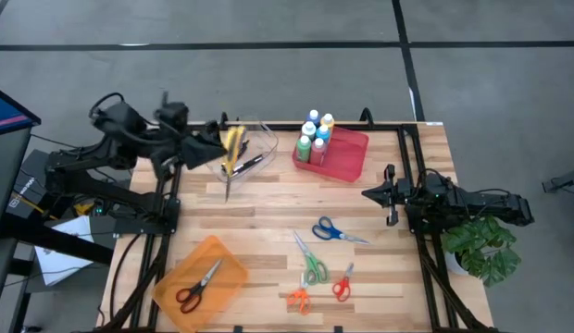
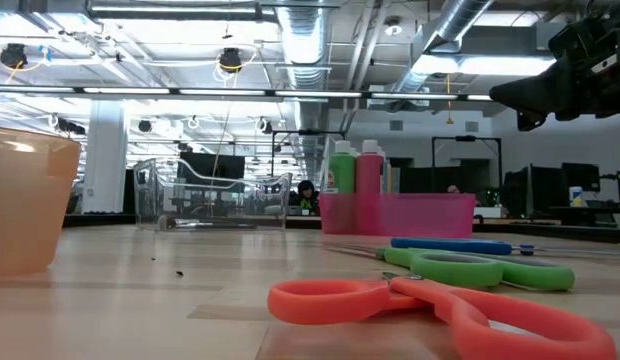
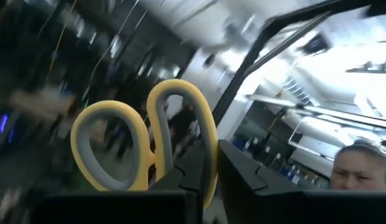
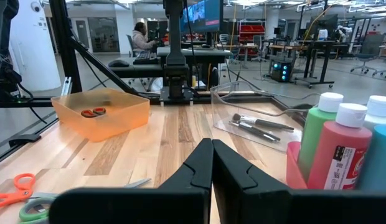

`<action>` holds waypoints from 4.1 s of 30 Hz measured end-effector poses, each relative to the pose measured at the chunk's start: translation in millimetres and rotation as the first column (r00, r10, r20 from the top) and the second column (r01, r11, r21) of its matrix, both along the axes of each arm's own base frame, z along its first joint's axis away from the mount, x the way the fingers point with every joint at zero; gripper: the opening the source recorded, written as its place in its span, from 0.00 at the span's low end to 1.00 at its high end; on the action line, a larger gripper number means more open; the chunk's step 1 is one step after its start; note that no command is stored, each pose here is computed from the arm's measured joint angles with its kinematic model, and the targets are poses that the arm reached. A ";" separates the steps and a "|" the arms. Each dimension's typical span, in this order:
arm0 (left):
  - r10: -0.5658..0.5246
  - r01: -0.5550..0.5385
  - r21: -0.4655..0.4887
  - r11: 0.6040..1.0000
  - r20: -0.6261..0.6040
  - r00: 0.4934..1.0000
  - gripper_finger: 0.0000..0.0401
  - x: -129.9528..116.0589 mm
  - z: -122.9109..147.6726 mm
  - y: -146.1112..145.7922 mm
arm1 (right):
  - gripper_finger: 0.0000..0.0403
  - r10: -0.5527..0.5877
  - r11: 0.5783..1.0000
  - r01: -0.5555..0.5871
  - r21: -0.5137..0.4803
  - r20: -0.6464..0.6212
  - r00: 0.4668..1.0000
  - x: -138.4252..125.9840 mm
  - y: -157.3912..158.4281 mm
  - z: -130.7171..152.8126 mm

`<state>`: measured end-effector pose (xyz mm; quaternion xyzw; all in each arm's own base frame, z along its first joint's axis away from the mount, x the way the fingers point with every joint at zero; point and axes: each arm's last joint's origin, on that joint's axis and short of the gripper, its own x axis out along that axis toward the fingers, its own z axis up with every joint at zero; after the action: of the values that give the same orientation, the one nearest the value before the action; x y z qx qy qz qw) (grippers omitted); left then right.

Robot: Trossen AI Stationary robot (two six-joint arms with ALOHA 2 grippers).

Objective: Pick & Place Paint Supplies
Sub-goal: Put the yellow scissors into the orange bin, then put the green scissors into the orange bin

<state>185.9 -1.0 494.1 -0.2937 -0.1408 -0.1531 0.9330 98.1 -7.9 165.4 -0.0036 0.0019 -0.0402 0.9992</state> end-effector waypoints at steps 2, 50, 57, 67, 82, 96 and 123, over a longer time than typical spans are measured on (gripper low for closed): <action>-0.020 0.012 -0.056 0.998 -0.140 0.990 0.06 3.2 -11.7 0.1 | 0.00 0.000 1.000 0.000 0.000 0.000 1.000 0.0 0.0 0.0; -0.099 -0.442 -0.007 0.897 -0.978 -0.186 0.06 50.1 -300.7 -206.9 | 0.00 0.000 1.000 0.000 0.000 0.000 1.000 0.0 0.0 0.1; -0.037 -0.419 0.044 0.907 -0.982 -0.183 0.06 54.1 -312.6 -208.9 | 0.00 0.000 1.000 0.000 0.000 0.000 1.000 0.0 0.0 0.0; 0.017 -0.372 0.074 0.925 -0.988 -0.154 0.06 58.7 -319.0 -209.6 | 0.00 0.000 1.000 0.000 0.000 0.000 1.000 0.0 0.0 0.1; 0.046 -0.384 0.091 0.919 -0.991 -0.125 0.06 59.6 -318.6 -208.7 | 0.00 0.000 1.000 0.000 0.000 0.000 1.000 0.0 0.0 0.1; 0.034 -0.380 0.083 0.921 -0.990 -0.133 0.23 59.3 -318.4 -209.0 | 0.00 0.000 1.000 0.000 0.000 0.000 1.000 0.0 0.0 0.1; 0.108 -0.174 -0.043 0.984 -0.633 0.767 0.36 102.2 -153.1 -83.6 | 0.00 -0.001 1.000 0.001 0.000 0.000 1.000 0.0 0.0 0.0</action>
<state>288.1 -84.6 341.0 -0.3622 0.1491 0.0311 0.9196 98.1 -7.9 165.5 -0.0035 0.0019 -0.0406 0.9992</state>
